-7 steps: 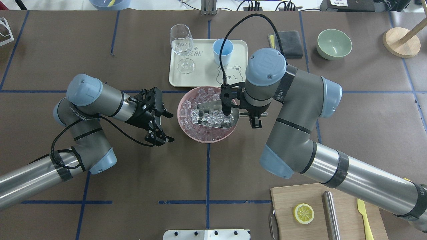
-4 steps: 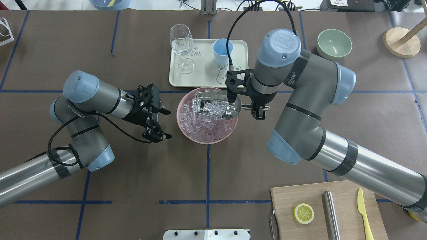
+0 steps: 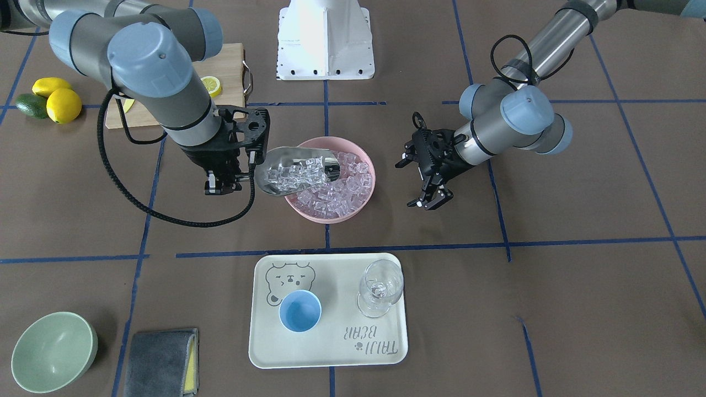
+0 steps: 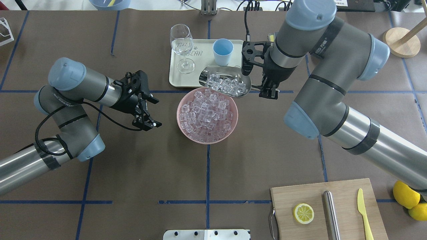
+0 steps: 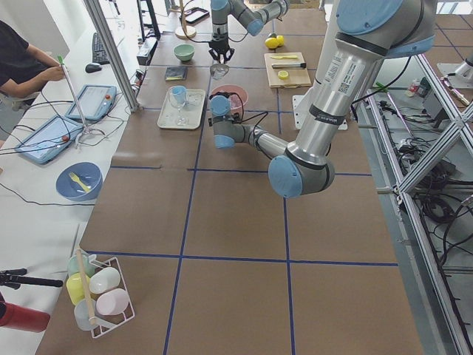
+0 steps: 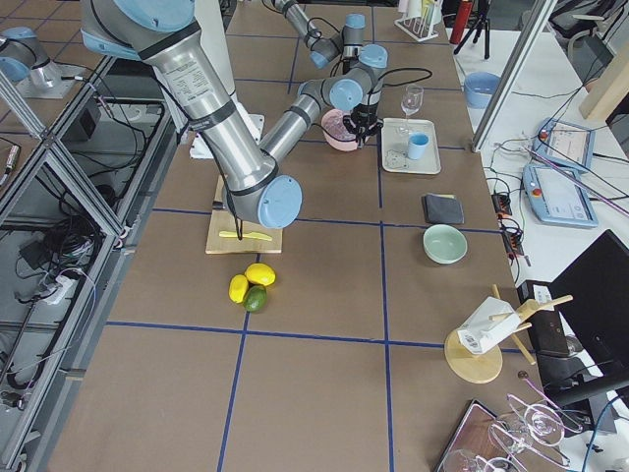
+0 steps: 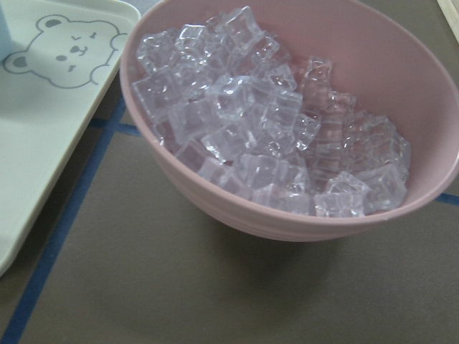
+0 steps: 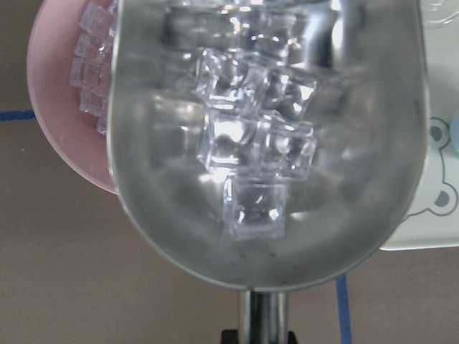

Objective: Put ice in cup with scoop
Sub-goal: 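Lift the ice-filled scoop toward the light-blue cup while the left arm withdraws, then tilt the scoop over the light-blue cup to pour the ice in, then carry the empty scoop back toward its spot on the table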

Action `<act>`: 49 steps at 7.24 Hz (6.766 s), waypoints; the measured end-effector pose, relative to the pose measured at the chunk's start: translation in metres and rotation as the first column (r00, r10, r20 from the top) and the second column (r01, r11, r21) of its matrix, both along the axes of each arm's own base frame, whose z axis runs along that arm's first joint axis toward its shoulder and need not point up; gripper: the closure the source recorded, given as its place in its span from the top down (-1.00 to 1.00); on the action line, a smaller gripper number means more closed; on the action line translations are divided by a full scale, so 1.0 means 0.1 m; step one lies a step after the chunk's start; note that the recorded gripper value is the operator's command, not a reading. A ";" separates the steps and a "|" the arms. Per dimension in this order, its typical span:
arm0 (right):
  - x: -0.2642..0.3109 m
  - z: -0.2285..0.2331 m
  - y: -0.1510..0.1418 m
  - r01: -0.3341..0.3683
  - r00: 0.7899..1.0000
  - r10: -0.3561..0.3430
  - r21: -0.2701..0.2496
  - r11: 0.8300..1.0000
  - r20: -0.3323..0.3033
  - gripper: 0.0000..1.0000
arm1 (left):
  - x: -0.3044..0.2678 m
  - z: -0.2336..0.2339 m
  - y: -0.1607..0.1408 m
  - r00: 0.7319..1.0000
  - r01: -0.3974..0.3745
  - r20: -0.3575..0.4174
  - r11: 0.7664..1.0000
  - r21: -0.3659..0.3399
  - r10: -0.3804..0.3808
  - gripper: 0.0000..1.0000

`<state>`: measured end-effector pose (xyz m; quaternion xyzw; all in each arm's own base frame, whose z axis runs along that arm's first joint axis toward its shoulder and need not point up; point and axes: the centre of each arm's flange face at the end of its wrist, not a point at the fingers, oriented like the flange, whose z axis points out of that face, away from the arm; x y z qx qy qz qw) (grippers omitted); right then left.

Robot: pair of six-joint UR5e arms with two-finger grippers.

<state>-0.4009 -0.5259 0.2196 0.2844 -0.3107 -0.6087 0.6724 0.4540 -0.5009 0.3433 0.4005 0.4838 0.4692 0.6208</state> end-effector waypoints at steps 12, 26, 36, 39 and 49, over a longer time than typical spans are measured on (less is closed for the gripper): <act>0.40 0.29 -1.21 -0.448 0.872 0.323 -0.336 0.828 -0.367 -1.00 | -3.62 0.95 -1.26 0.795 0.586 0.441 0.715 -0.381 -0.416 1.00; -0.48 -0.40 -1.30 -0.463 0.709 0.104 -0.349 0.814 -0.698 -1.00 | -4.20 1.56 -1.04 0.741 0.658 0.562 0.563 -0.500 -0.367 1.00; -0.50 -0.61 -1.47 -0.481 0.668 0.117 -0.307 0.821 -0.734 -1.00 | -4.19 1.56 -1.04 0.742 0.656 0.562 0.564 -0.501 -0.365 1.00; -0.49 -0.62 -1.46 -0.480 0.668 0.121 -0.302 0.823 -0.734 -1.00 | -4.19 1.56 -1.04 0.742 0.657 0.562 0.564 -0.500 -0.365 1.00; 1.33 0.85 -0.59 -0.723 0.673 0.348 -0.481 0.496 -0.652 -1.00 | -4.21 1.78 -0.91 0.757 0.640 0.584 0.512 -0.573 -0.293 1.00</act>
